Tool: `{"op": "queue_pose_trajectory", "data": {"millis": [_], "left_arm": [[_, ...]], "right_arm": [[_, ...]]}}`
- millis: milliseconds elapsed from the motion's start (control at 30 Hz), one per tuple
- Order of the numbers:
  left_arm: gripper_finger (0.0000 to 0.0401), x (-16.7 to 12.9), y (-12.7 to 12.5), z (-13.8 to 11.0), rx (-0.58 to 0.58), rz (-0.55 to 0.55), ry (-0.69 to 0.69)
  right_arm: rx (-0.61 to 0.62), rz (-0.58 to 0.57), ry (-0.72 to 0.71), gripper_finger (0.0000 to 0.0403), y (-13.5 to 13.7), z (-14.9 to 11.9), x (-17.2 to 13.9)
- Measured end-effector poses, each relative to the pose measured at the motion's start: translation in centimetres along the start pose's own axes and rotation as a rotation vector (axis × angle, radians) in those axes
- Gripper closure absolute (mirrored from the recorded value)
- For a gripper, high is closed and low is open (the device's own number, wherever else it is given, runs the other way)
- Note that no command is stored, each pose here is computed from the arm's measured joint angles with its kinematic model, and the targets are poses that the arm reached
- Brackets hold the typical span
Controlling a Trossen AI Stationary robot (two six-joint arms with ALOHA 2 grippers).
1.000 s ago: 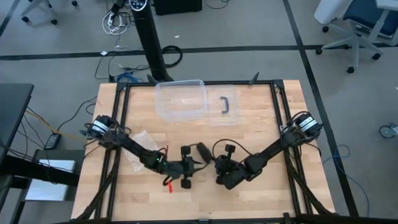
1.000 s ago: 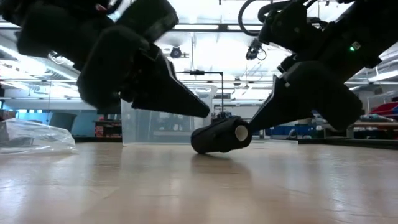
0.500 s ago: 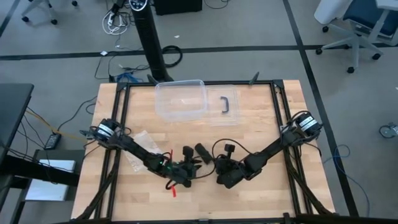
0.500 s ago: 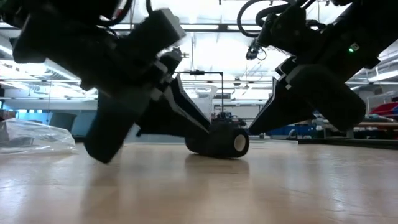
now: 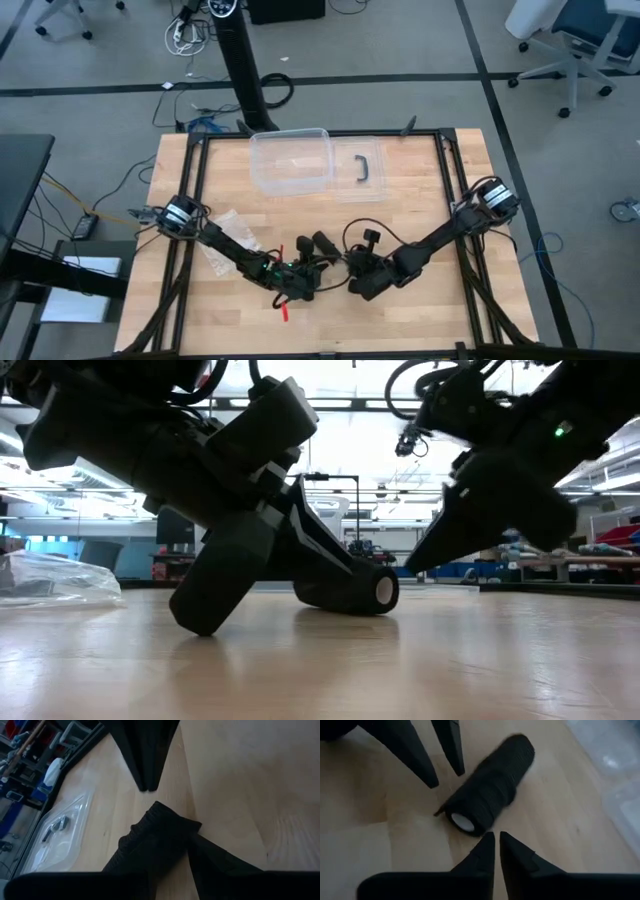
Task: Roll bandage
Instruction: Roll the black bandage
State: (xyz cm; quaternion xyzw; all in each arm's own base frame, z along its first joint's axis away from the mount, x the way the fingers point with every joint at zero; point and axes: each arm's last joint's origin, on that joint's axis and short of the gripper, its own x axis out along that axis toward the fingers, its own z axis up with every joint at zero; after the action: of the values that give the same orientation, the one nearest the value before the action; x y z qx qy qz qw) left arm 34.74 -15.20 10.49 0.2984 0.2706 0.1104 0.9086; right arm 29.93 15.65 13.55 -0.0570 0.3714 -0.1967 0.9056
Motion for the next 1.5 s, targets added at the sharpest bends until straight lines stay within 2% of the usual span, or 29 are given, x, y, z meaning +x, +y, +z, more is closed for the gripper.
{"op": "queue_pose_trajectory", "data": {"millis": [133, 300, 467, 1500], "left_arm": [[0.0299, 0.1, 0.1, -0.1, -0.007, 0.001, 0.01], [0.0299, 0.3, 0.3, -0.2, -0.011, -0.005, 0.016], [0.0299, 0.5, 0.4, -0.3, -0.026, -0.02, 0.019], [0.0299, 0.9, 0.8, -0.5, -0.033, -0.03, 0.025]], "right_arm": [[0.033, 0.007, -0.021, 0.034, 0.3, -1.0, -0.7], [0.049, 0.061, -0.111, 0.0305, 0.3, -2.5, 0.1], [0.069, 0.072, -0.155, 0.0286, -0.4, -2.7, 1.0], [0.065, 0.133, -0.186, 0.0276, -0.9, -1.8, 1.7]]}}
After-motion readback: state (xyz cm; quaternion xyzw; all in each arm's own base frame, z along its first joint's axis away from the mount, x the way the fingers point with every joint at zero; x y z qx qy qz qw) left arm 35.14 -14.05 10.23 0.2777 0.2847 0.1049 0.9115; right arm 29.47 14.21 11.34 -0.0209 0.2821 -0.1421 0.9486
